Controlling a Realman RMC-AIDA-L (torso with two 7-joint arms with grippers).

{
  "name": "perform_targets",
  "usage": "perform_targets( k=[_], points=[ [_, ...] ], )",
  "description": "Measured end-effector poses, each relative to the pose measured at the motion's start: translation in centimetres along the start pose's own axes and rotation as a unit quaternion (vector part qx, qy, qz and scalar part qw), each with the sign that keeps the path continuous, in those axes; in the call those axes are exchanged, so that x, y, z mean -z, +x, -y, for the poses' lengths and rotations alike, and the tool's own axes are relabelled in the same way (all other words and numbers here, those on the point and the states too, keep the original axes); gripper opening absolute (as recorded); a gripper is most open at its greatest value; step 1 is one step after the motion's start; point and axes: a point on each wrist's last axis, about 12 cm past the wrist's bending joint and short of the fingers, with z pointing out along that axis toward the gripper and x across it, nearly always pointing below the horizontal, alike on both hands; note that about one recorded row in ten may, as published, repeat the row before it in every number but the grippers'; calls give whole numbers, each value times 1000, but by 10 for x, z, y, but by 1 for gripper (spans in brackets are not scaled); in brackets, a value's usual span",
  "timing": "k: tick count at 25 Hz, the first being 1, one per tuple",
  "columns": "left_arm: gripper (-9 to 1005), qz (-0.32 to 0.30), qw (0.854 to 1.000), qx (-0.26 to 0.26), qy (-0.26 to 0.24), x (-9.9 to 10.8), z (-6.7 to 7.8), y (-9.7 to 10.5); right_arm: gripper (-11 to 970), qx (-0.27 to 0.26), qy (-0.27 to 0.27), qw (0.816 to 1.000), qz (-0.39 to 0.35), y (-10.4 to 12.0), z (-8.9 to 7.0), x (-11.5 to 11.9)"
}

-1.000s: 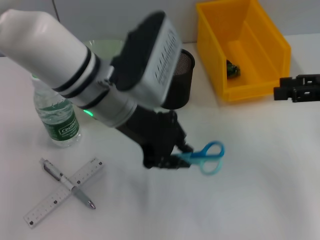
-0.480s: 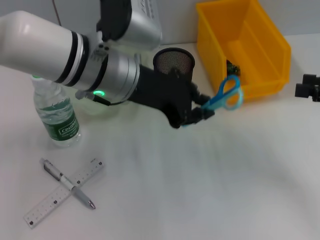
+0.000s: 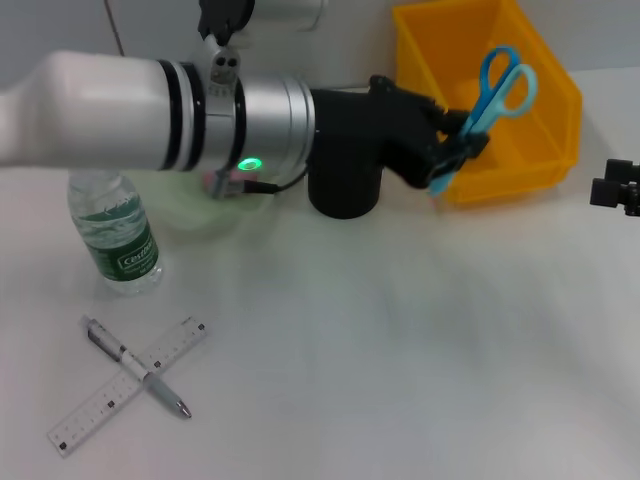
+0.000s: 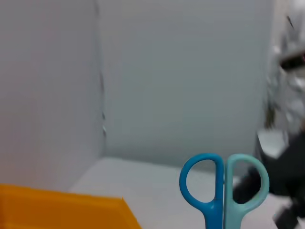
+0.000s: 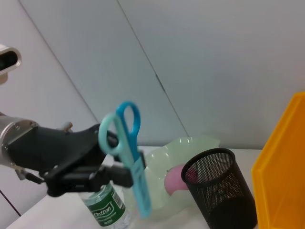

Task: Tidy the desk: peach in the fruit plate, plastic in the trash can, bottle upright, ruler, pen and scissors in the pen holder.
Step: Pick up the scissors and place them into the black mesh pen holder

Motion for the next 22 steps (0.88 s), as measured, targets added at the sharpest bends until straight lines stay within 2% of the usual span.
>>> perform_targets(
  k=[2, 5, 6, 9, 10, 11, 12, 19, 22],
  points=[
    [257, 38, 998, 21, -34, -8, 3, 4, 778, 3, -1, 1000, 0, 0, 0, 0],
    [258, 49, 997, 27, -49, -10, 3, 6, 778, 3, -1, 1000, 0, 1, 0, 0],
    [259, 72, 992, 42, -90, -17, 3, 13, 778, 2, -2, 1000, 0, 1, -1, 1],
    [260, 80, 988, 53, -121, -22, 2, 20, 778, 2, -3, 1000, 0, 1, -1, 1],
    [261, 84, 983, 64, -148, -24, -1, 24, 778, 1, -4, 1000, -1, 2, -1, 1],
    [261, 84, 983, 64, -148, -24, -1, 24, 778, 1, -4, 1000, -1, 2, -1, 1],
    [262, 86, 977, 81, -177, -26, -5, 30, 778, -1, -4, 1000, -1, 3, -2, 2],
    [265, 97, 963, 135, -212, -24, -18, 41, 778, -5, -13, 1000, -2, 7, -4, 1],
    [267, 106, 959, 142, -219, -23, -23, 44, 778, -6, -16, 1000, -3, 8, -5, 1]
  ],
)
